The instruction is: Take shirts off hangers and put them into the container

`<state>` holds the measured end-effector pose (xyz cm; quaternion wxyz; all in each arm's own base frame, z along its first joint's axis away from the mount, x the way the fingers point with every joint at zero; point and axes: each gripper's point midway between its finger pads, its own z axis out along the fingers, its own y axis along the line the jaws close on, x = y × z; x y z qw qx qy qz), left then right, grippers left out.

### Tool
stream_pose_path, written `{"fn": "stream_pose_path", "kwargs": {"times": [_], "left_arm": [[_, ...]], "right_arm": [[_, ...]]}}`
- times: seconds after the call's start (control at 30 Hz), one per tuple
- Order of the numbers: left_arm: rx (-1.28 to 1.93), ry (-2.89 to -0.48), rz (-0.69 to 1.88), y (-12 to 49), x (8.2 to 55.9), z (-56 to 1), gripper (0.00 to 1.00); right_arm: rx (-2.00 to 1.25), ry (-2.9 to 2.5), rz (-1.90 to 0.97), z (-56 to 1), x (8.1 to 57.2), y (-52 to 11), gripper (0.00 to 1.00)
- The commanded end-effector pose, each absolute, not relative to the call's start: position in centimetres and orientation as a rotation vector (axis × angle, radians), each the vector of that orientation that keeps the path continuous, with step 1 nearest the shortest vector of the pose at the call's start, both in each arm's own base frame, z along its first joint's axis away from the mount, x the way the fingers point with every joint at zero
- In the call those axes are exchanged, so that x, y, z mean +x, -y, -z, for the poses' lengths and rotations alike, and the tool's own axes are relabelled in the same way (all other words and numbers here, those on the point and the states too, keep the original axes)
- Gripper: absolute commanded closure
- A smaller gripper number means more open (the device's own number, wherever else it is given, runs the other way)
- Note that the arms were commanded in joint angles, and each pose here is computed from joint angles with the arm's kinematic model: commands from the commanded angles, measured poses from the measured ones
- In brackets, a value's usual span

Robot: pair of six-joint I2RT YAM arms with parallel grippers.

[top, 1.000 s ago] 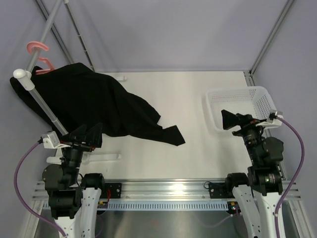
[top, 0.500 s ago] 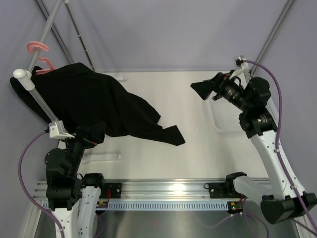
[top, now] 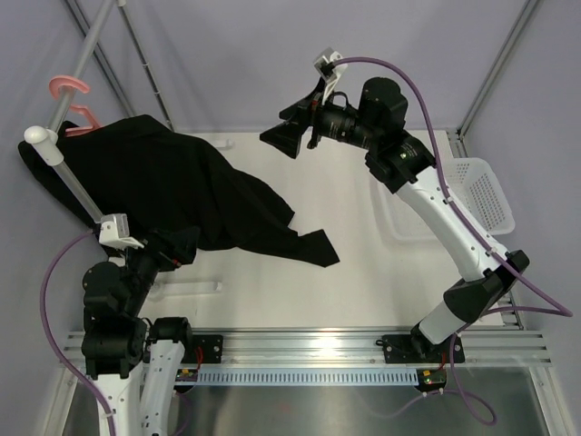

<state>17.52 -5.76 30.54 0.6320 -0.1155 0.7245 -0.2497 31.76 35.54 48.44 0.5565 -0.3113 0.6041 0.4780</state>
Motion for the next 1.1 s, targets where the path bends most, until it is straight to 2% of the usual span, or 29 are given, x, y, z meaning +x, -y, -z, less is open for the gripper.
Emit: {"fn": "stream_pose_path", "kwargs": {"times": [0.0, 0.13, 0.37, 0.93, 1.07], "left_arm": [[-0.156, -1.642, 0.556, 6.3, 18.2, -33.4, 0.08], [-0.13, -1.627, 0.578, 6.7, 18.2, -34.8, 0.13], [-0.078, -1.61, 0.667, 8.2, 16.4, -34.3, 0.13], [-0.034, -1.591, 0.787, 9.9, 15.6, -32.4, 0.15], [-0.03, -1.585, 0.815, 10.2, 15.5, -31.7, 0.16]], "right_arm": [[-0.705, -1.39, -1.035, -49.4, 31.4, -34.3, 0.0], [-0.904, -1.322, -1.137, -50.2, 29.3, -36.2, 0.01], [-1.15, -1.243, -1.167, -48.3, 29.3, -42.7, 0.06], [-1.228, -1.103, -1.2, -43.3, 32.9, -50.4, 0.18], [-1.237, -1.079, -1.216, -42.2, 33.4, -52.0, 0.25]]}}
